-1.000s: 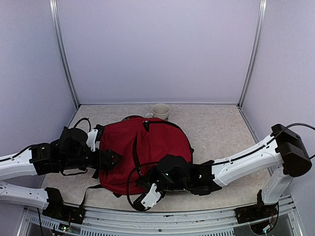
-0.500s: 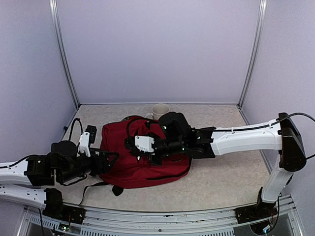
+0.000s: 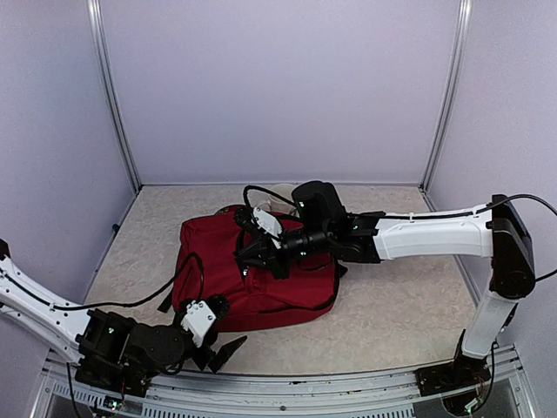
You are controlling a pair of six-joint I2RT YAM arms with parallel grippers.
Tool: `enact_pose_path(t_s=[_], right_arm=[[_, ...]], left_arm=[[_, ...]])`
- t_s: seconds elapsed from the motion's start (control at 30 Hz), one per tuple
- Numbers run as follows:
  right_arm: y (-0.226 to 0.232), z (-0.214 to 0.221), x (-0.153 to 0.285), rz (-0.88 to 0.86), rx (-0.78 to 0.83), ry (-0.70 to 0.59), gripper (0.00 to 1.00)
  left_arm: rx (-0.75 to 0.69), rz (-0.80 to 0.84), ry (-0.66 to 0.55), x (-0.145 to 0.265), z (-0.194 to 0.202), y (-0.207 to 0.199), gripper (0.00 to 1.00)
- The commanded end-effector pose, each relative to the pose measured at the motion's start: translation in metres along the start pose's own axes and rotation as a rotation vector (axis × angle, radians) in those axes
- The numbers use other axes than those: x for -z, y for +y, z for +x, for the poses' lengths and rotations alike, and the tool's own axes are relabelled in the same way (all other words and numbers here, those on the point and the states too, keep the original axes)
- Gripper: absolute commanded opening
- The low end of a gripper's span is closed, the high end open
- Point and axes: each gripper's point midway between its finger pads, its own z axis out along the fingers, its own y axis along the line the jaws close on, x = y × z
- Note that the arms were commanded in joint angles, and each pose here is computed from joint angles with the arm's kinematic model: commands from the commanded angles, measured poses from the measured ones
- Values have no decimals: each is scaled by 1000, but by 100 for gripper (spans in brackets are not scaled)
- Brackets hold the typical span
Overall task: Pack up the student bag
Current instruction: Hold the student bag at the center of the board, then zip the lower front pocket of the student bag.
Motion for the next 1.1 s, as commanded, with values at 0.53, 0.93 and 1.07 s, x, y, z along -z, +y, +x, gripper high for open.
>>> enact_pose_path(t_s=[0.53, 0.93, 1.07], right_arm=[[-40, -27, -6, 6, -210, -194, 0], [-104, -37, -3, 143, -279, -287, 0], [-147, -38, -2, 246, -314, -321, 0]], left_arm=[[-768, -418, 152, -74, 31, 23, 77], [-773, -418, 190, -83, 34, 14, 0], [-789, -346, 185, -78, 37, 1, 0]])
